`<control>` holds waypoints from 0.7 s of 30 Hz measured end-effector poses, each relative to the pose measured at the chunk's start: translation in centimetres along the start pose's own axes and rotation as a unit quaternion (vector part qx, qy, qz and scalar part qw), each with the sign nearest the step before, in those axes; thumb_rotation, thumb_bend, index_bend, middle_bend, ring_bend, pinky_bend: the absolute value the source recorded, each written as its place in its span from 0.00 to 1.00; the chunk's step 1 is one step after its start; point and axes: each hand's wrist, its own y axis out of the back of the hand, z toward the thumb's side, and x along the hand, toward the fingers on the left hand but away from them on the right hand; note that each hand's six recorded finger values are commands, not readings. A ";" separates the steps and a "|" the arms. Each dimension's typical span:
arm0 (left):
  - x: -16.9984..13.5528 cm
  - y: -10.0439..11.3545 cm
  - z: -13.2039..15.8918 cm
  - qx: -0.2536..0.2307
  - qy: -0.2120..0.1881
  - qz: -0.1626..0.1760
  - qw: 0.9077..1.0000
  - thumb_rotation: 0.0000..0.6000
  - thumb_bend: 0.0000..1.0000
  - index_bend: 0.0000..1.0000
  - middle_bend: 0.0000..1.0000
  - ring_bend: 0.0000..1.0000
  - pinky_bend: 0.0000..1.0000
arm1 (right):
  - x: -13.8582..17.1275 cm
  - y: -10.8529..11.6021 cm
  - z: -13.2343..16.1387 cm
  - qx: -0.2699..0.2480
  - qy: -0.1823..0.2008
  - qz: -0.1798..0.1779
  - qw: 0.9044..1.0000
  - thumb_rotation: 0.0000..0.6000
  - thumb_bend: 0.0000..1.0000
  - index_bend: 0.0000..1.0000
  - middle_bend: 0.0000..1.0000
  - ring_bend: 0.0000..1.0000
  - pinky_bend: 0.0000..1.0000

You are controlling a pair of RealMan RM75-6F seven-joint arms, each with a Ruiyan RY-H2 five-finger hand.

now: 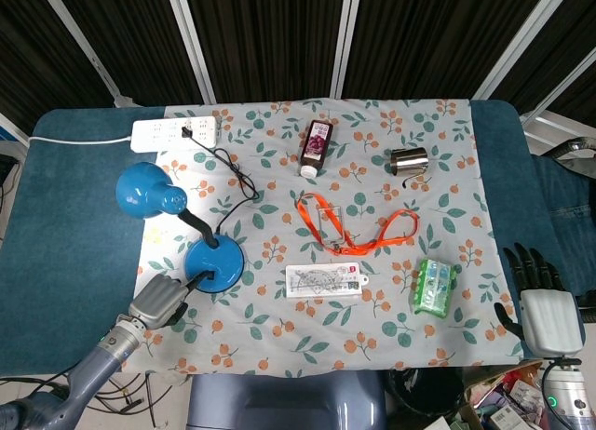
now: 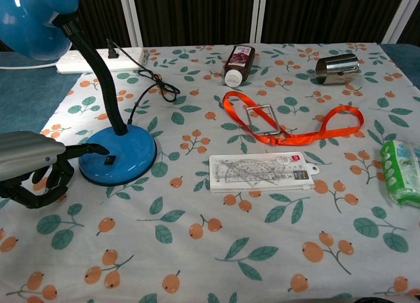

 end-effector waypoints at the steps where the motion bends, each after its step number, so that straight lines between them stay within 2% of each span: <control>1: 0.0 0.0 0.0 0.000 0.000 0.000 1.000 1.00 0.56 0.02 0.65 0.51 0.56 | 0.0 0.0 0.0 0.000 0.000 0.000 1.000 1.00 0.20 0.01 0.02 0.03 0.14; 21: 0.1 -0.4 0.1 0.002 -0.003 -0.007 1.000 1.00 0.56 0.02 0.65 0.51 0.55 | 0.0 0.0 0.0 0.001 -0.001 0.000 1.000 1.00 0.20 0.01 0.02 0.03 0.14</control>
